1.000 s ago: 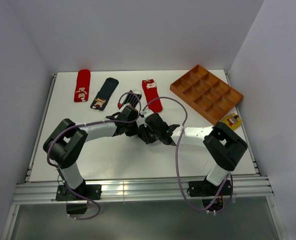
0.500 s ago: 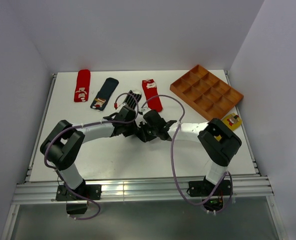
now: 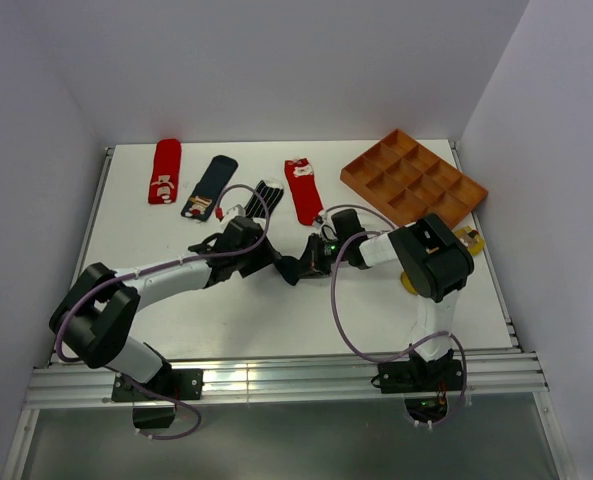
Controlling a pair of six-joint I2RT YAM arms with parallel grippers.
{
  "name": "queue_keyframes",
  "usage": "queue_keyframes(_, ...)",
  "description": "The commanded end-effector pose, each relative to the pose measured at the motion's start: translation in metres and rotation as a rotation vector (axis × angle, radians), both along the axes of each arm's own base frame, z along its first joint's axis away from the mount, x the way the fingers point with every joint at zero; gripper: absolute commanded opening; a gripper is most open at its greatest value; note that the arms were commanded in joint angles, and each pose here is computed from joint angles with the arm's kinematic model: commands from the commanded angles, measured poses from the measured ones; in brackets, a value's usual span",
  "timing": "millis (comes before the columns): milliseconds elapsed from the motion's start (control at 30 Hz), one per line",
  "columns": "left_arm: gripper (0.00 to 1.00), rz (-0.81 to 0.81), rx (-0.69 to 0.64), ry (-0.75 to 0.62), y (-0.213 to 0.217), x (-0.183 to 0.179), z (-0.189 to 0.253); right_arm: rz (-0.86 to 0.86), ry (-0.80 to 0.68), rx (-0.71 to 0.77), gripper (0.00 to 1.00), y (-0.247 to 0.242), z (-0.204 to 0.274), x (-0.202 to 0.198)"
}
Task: Roll the socks
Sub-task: Roll the sock at the center of the board.
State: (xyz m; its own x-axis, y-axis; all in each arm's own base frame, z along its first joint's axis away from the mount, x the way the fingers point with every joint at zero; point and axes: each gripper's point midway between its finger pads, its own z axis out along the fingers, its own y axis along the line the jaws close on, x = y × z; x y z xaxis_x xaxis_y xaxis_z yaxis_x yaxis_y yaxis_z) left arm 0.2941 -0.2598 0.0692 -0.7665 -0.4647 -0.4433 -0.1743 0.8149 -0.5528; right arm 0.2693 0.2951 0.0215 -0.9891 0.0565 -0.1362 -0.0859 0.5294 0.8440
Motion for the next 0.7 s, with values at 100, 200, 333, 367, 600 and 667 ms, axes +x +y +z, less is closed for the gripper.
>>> queue_keyframes(100, 0.62, 0.0, -0.081, -0.025, -0.017, 0.01, 0.002, -0.006, 0.154, 0.089, 0.0, 0.0, -0.002, -0.009)
queue_keyframes(200, 0.61, -0.006, -0.069, -0.014, -0.021, 0.015, -0.005, -0.02, 0.17, 0.098, 0.0, -0.002, -0.005, -0.007)
queue_keyframes(333, 0.56, -0.014, -0.042, 0.014, -0.025, 0.019, -0.018, -0.029, 0.173, 0.081, 0.0, -0.004, -0.008, -0.006)
queue_keyframes(367, 0.52, -0.011, -0.033, 0.026, -0.024, 0.018, -0.022, -0.032, 0.172, 0.072, 0.0, -0.005, -0.01, -0.006)
queue_keyframes(600, 0.23, -0.007, 0.016, 0.085, -0.021, 0.014, -0.044, -0.022, 0.088, 0.033, 0.04, -0.009, -0.008, -0.002)
queue_keyframes(667, 0.12, -0.012, 0.027, 0.085, -0.02, 0.014, -0.044, -0.021, 0.056, -0.002, 0.09, -0.013, -0.006, -0.001)
